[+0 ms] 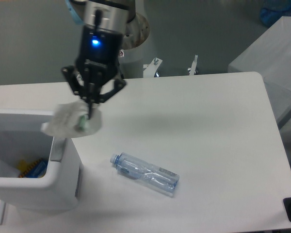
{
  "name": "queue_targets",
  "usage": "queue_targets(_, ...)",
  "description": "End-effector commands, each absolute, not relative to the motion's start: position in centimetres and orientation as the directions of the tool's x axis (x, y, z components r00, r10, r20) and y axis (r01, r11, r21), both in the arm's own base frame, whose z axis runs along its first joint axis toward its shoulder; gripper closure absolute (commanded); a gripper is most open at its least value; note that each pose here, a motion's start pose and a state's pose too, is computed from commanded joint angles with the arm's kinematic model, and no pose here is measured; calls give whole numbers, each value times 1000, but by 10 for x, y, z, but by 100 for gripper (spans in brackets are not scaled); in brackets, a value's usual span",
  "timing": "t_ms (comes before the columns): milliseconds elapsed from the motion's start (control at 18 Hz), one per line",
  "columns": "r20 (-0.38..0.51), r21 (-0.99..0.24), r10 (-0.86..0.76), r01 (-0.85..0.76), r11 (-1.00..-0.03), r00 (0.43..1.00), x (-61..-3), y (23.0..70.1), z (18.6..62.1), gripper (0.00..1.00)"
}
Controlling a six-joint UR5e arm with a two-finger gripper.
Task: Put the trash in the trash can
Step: 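Carry the wrapper over the white trash bin, then open the gripper to drop the wrapper into the bin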
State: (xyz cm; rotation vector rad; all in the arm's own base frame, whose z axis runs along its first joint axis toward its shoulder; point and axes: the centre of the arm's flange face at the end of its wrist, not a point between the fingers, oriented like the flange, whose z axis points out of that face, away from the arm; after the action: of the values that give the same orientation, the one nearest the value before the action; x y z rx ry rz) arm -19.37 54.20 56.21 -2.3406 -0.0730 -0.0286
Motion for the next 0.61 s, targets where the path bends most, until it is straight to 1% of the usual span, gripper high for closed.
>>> queue_targets(56,39,-717,12,36,-696,999,-180,550,559,100)
queue_targets(167,34,-717,-16,14,-696,999,-172,562,553,100)
queue_targets(278,31,-705,-89,-41,-708,996,-145,581,538,100)
queue_targets(444,22,-693,-151,-94,-715,988,-126,594,525,99)
queue_targets(500,23,-686,-169,-108,-720,985,-120,599,518,92)
queue_targets(556,22,-682,-176,-114,-722,984,-120,601,514,74)
queue_targets(611,19,-682,-181,-120,-722,983,-120,602,513,39)
